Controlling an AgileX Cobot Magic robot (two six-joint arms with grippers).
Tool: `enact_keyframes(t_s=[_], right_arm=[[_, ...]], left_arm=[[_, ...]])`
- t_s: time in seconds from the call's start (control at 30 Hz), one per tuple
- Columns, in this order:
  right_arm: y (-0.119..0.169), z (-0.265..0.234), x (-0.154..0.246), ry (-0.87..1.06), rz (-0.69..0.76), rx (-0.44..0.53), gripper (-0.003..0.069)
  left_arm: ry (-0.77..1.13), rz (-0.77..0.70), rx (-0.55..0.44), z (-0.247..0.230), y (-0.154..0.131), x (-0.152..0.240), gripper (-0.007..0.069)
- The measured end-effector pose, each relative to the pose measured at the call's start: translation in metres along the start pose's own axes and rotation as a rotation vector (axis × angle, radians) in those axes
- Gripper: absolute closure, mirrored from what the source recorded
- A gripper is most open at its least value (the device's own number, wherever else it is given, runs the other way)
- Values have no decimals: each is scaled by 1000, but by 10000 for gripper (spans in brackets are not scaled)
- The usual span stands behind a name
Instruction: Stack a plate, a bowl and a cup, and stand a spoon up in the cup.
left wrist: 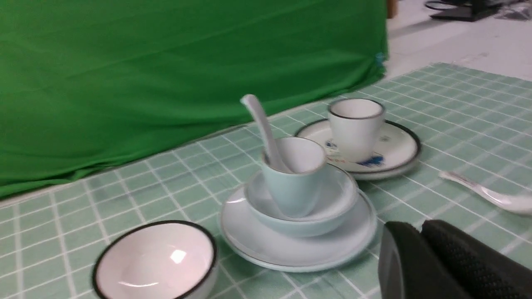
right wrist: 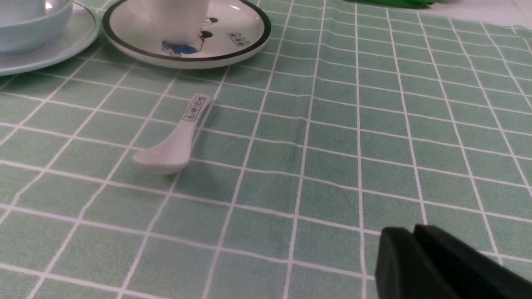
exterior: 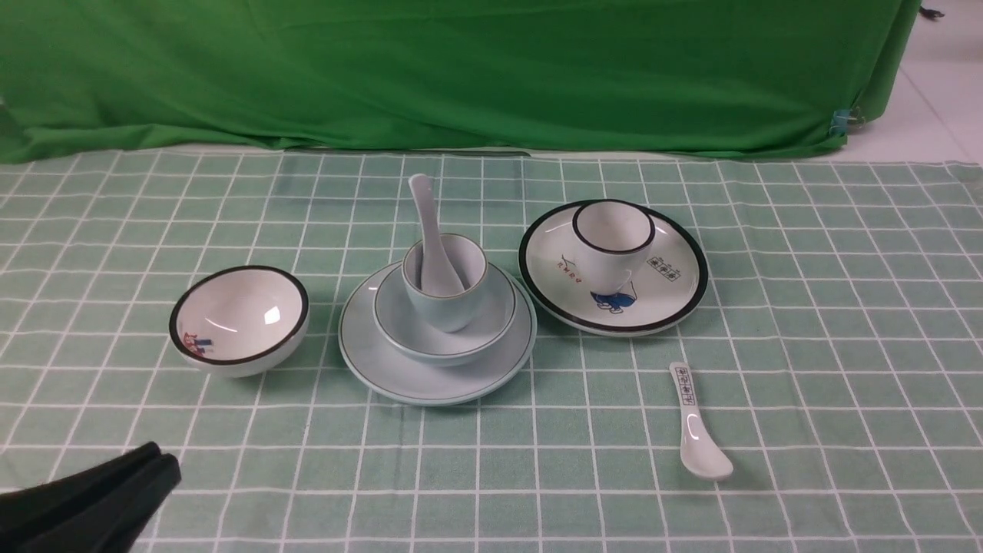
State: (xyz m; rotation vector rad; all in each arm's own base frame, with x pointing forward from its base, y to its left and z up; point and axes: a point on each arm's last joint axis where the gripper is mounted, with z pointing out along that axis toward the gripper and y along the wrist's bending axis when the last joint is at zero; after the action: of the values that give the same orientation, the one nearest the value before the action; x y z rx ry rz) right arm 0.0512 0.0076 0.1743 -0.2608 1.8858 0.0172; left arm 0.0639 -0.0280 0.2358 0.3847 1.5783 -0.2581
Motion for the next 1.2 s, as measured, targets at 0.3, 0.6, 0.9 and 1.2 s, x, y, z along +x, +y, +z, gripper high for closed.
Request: enact_keyframes(t_s=[0.3, 0.6, 0.9, 1.2], right_arm=[[0, 0, 0, 1, 2, 0, 565], [0, 0, 0, 1, 4, 0, 541], [0, 0, 0, 0, 5, 0, 510], [0, 0, 0, 0, 8, 0, 488]], left_arm=[[25, -102, -322, -13, 15, 36, 607], [144, -172, -368, -15, 14, 51, 607], [144, -169, -374, -15, 15, 51, 607], [144, -169, -374, -15, 15, 51, 607]])
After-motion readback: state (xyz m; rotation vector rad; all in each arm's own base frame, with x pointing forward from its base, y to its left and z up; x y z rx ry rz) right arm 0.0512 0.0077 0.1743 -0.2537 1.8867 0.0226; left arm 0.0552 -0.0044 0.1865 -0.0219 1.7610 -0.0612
